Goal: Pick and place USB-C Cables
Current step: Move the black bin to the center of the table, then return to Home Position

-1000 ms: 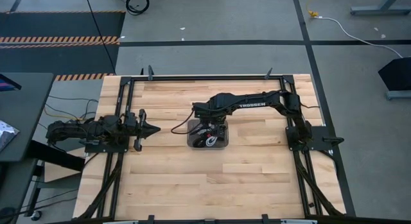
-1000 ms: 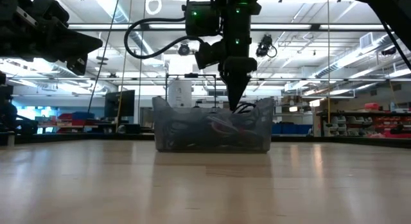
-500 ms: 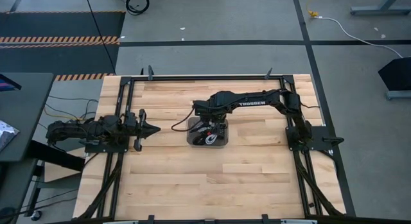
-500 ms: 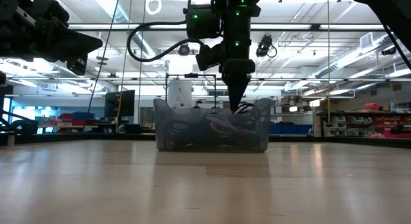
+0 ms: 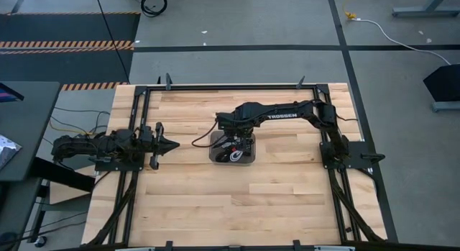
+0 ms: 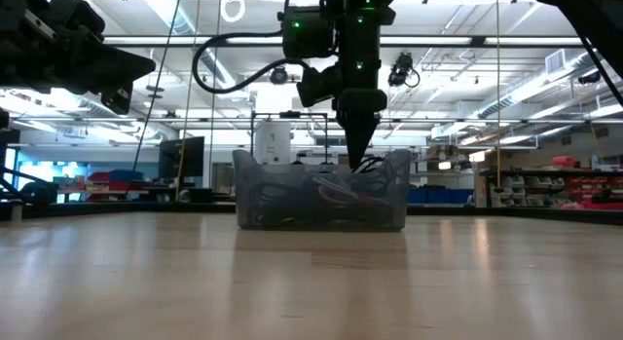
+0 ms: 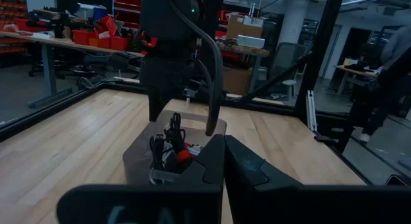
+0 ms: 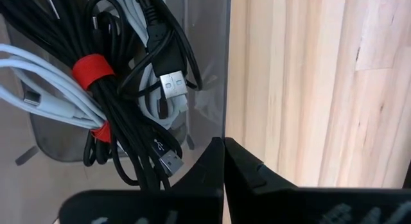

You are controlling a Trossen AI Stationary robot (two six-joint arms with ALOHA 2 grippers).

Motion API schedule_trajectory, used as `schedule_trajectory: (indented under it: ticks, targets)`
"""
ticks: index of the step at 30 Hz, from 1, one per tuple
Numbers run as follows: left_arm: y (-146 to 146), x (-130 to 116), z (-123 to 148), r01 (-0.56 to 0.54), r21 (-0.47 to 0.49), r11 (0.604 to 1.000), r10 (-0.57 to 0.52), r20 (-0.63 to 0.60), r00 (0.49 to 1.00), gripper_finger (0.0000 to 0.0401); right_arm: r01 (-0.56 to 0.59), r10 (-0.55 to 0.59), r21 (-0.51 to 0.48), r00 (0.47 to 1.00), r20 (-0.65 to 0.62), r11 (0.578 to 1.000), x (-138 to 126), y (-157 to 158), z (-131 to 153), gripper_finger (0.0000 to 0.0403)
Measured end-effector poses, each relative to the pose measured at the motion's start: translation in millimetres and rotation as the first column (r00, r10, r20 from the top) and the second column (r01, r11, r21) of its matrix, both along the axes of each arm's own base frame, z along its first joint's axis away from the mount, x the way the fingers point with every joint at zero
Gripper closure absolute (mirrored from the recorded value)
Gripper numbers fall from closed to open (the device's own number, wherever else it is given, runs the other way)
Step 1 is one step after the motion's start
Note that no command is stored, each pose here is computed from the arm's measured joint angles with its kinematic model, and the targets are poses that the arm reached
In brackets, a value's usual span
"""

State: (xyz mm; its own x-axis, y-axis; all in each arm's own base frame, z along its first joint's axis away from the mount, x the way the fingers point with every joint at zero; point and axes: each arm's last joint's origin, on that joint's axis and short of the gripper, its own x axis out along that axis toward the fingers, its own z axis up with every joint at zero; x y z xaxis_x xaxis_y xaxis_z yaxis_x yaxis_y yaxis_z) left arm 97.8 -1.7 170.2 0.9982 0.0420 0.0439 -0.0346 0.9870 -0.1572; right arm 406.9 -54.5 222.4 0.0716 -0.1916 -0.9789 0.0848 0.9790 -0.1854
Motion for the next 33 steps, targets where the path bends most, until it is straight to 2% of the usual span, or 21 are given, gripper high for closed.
schedule_trajectory:
  ticks: [5, 19, 25, 33]
  targets:
    - [0.0, 0.0, 0.0, 0.0, 0.0, 1.0, 0.0, 0.0, 1.0, 0.0392, -0.003, 0.003, 0.021, 1.0, 0.003, 1.0, 0.1, 0.4, 0.1, 0.039]
    - [0.0, 0.0, 0.0, 0.0, 0.0, 1.0, 0.0, 0.0, 1.0, 0.0392, -0.007, 0.007, 0.019, 1.0, 0.019, 1.0, -0.7, 1.0, 4.4, 0.0292]
    - [0.0, 0.0, 0.0, 0.0, 0.0, 1.0, 0.0, 0.0, 1.0, 0.0392, -0.026, 0.026, 0.001, 0.994, 0.105, 1.0, -13.0, 2.6, 39.2, 0.0286]
    - [0.0, 0.0, -0.1, 0.0, 0.0, 1.0, 0.0, -0.001, 1.0, 0.0392, 0.009, -0.017, 0.037, 0.972, 0.234, 0.999, -57.2, 17.9, 101.8, 0.0288]
